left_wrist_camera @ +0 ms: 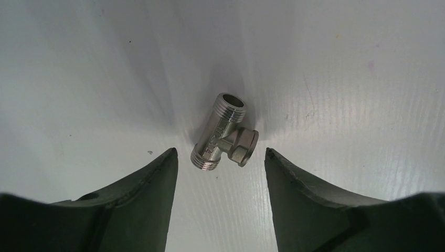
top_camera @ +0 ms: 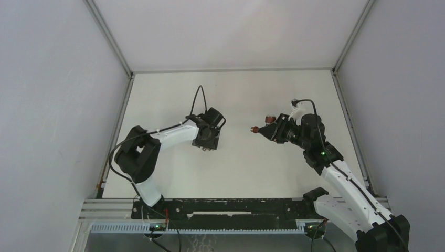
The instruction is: Install the water faucets
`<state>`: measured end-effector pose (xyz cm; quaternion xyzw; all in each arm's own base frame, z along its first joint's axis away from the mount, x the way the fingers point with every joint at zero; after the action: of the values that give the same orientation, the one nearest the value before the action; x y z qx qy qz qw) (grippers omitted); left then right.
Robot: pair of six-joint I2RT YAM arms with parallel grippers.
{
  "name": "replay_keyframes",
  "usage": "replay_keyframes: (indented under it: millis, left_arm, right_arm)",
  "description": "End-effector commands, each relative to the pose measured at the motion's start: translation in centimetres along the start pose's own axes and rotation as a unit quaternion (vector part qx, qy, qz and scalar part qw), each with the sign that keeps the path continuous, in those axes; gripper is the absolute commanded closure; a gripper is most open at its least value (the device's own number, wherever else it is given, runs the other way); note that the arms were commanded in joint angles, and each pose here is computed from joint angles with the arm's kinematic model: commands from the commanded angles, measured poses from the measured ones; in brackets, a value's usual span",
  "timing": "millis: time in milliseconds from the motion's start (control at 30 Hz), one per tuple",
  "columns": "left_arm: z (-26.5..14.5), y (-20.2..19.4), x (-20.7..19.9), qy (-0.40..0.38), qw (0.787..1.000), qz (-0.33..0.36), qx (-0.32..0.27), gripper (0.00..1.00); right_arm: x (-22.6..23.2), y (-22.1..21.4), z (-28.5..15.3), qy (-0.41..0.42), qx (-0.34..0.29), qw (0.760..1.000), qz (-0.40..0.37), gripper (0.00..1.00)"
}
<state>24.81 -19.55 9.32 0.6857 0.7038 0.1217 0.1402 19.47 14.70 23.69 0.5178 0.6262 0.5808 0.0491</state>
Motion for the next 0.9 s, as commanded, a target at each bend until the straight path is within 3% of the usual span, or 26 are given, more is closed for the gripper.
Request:
replay_keyframes:
  millis: [0,100,233,367,533,633,733,867]
  left_arm:
    - [-2.1,2.1,-0.4,-0.037,0.999,-0.021,-0.033,0.33]
    - [-3.2,2.3,0.2,-0.082,0.994,-0.066,-0.037,0.28]
    - [-4.4,2.8,1.6,-0.109,0.982,-0.15,-0.039,0.29]
    - [-4.6,2.8,2.2,-0.081,0.965,-0.247,-0.027,0.25]
    - [-3.2,1.5,2.1,-0.009,0.928,-0.372,0.024,0.22]
    - [-2.2,1.0,1.8,0.008,0.919,-0.392,0.046,0.18]
    - [-1.5,0.7,1.3,0.011,0.914,-0.401,0.063,0.08]
    - [-0.6,0.5,0.9,0.017,0.907,-0.415,0.073,0.08]
  right_arm:
    - [1.9,2.7,-0.5,0.034,-0.047,0.998,-0.022,1.0]
    - [1.9,2.7,-0.5,0.035,-0.046,0.998,-0.023,1.0]
    - [1.9,2.6,-0.4,0.036,-0.044,0.998,-0.024,1.0]
    - [1.8,2.6,-0.1,0.038,-0.041,0.998,-0.023,1.0]
    - [1.8,2.5,0.1,0.042,-0.035,0.998,-0.021,1.0]
    - [1.8,2.4,-0.1,0.041,-0.033,0.998,-0.022,1.0]
    - [1.8,2.2,-0.3,0.041,-0.03,0.998,-0.025,1.0]
    - [1.8,2.1,-0.3,0.039,-0.027,0.999,-0.025,1.0]
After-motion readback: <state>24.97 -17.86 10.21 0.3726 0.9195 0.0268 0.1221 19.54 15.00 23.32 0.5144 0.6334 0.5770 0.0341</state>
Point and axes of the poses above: each gripper's point midway between its finger pads, its own z axis out along the fingers, its own x axis along the line the jaws close on, y = z × x, the point moved 7 cm from there along -z, back along the fingers, and after that the axes turned 13 degrees about -z, right-handed, at the moved point
